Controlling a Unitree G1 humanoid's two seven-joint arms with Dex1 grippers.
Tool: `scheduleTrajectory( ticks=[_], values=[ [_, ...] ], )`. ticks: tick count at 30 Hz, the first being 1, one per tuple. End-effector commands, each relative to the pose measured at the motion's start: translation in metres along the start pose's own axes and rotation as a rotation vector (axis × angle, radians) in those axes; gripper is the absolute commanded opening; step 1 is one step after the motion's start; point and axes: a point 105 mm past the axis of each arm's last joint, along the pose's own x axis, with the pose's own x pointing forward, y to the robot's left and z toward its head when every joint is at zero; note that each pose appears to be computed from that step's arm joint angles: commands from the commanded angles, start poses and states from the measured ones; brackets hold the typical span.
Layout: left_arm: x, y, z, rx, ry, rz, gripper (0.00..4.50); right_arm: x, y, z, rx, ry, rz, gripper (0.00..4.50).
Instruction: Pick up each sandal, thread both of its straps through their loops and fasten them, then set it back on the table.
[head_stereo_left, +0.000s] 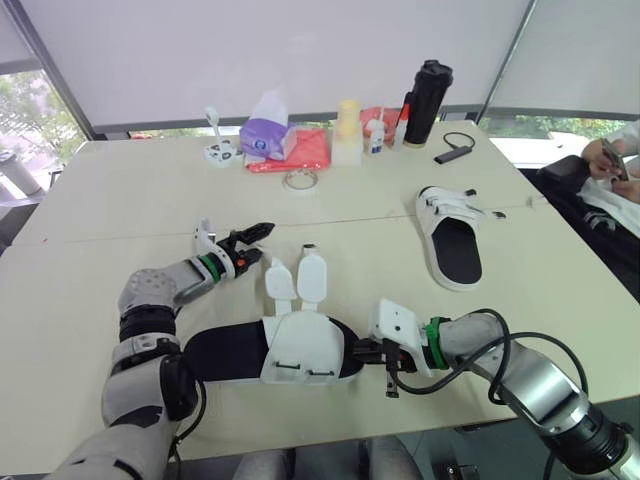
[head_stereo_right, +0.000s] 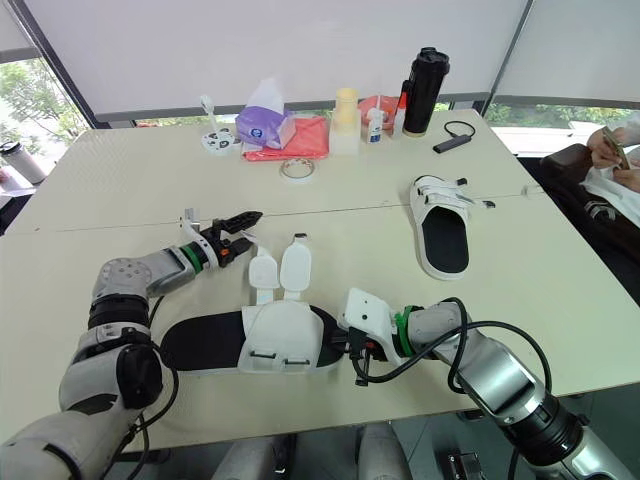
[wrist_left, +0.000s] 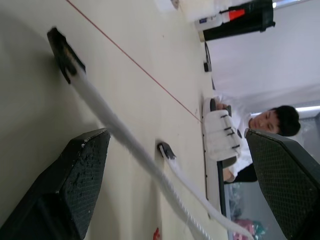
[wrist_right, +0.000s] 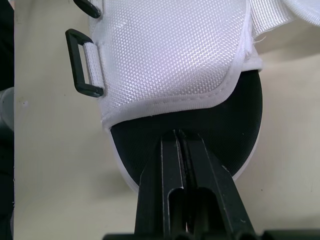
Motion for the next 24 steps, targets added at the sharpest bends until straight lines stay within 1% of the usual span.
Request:
scheduleTrajectory(
  ticks=[1,7,10,11,17,18,22,24],
  values=[
    [0.003,0.000,-0.001,0.027,0.002,0.005,4.47,0.004,0.006,-0.002,0.006,0.010,0.027,0.00],
    [0.005,0.000,-0.007,0.061,0.027,0.010,4.47,0.005,0.006,-0.002,0.008,0.008,0.028,0.00],
    [0.005,0.000,-0.005,0.043,0.017,0.005,3.71,0.005,0.005,-0.002,0.011,0.009,0.027,0.00],
    [0.005,0.000,-0.005,0.043,0.015,0.004,3.29,0.005,0.005,-0.002,0.011,0.010,0.027,0.00],
    [0.005,-0.002,-0.002,0.038,0.006,0.001,0.21,0.005,0.005,-0.002,0.010,0.010,0.025,0.00],
    [0.005,-0.004,-0.002,0.042,0.005,-0.010,0.10,0.005,0.004,-0.002,0.010,0.009,0.025,0.00],
    [0.006,-0.013,0.000,0.082,0.010,-0.041,0.10,0.005,0.004,-0.002,0.010,0.009,0.025,0.00],
    [0.006,-0.025,0.002,0.119,0.012,-0.090,0.10,0.005,0.004,-0.002,0.010,0.010,0.025,0.00]
  ],
)
